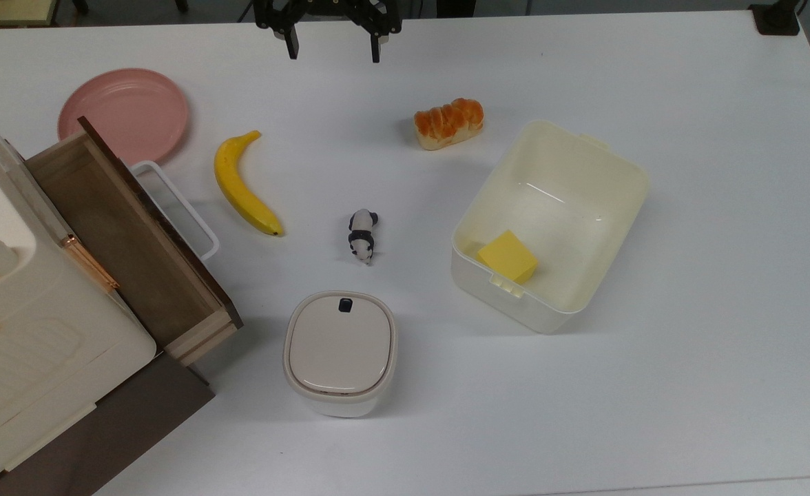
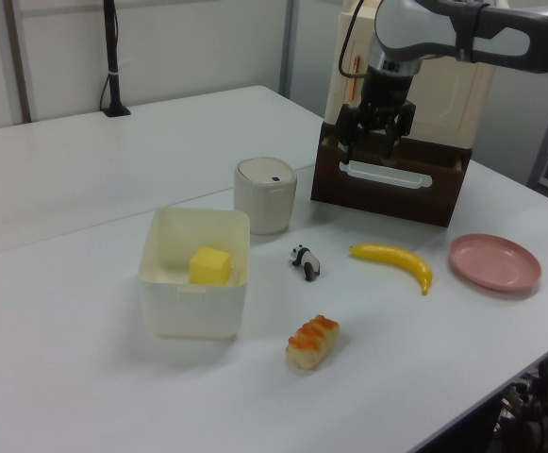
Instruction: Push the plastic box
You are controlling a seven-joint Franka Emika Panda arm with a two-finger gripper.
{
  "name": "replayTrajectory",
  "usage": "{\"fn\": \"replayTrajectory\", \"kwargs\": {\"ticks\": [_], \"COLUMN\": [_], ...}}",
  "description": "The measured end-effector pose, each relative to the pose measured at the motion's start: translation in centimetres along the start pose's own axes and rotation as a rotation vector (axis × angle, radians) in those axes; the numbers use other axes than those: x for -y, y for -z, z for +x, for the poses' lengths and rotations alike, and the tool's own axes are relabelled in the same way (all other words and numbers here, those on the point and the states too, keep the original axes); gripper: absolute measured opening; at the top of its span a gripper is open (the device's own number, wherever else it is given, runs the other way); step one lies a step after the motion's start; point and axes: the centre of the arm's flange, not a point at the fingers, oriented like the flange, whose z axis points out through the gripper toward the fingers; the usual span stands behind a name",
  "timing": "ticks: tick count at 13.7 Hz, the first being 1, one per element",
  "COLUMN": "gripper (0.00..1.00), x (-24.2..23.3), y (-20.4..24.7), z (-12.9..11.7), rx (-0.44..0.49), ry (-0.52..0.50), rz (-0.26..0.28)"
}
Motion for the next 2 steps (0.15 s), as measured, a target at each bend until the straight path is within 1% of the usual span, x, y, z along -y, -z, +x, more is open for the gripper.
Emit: {"fn": "replayTrajectory", "kwargs": {"ticks": [2], "gripper": [1.0], "x": [-0.08], "y": [0.01], "z": [0.01], "rx": [0.0], "ry": [-0.001], "rz": [0.0]}}
